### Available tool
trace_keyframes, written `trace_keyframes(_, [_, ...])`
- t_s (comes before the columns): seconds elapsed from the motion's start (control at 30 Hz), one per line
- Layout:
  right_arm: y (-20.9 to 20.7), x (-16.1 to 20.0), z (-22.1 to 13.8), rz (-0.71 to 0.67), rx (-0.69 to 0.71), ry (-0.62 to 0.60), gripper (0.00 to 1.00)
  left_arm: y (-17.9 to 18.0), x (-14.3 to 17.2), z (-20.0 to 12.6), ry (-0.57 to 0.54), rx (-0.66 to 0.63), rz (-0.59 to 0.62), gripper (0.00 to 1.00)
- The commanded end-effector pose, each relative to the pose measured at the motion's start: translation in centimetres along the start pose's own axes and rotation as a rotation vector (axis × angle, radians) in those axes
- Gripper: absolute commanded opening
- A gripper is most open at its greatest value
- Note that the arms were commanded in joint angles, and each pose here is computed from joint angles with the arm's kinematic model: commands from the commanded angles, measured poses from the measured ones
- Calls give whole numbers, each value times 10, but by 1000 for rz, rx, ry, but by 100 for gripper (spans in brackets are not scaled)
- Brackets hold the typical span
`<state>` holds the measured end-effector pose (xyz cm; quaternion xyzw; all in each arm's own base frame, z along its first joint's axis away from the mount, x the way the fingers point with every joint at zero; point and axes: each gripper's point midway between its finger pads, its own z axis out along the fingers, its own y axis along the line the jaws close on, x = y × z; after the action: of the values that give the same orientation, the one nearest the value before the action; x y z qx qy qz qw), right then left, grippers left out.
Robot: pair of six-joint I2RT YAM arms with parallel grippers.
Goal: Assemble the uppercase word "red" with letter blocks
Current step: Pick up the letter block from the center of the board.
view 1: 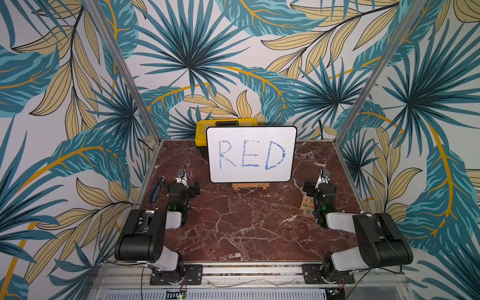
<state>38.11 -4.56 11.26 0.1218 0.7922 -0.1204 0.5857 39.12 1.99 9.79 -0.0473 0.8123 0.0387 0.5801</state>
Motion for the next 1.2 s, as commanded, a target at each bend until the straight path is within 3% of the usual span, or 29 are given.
trace_keyframes(0.0, [0,-3,2,-5,9,-10,100,-2,-21,6,-54,2,4,100])
trace_keyframes(0.87, [0,-3,4,0,4,-3,99,-1,-21,7,-51,17,-3,100])
trace_keyframes(1.17, [-1,-5,3,0,-1,-9,93,-3,-26,6,-65,31,3,83])
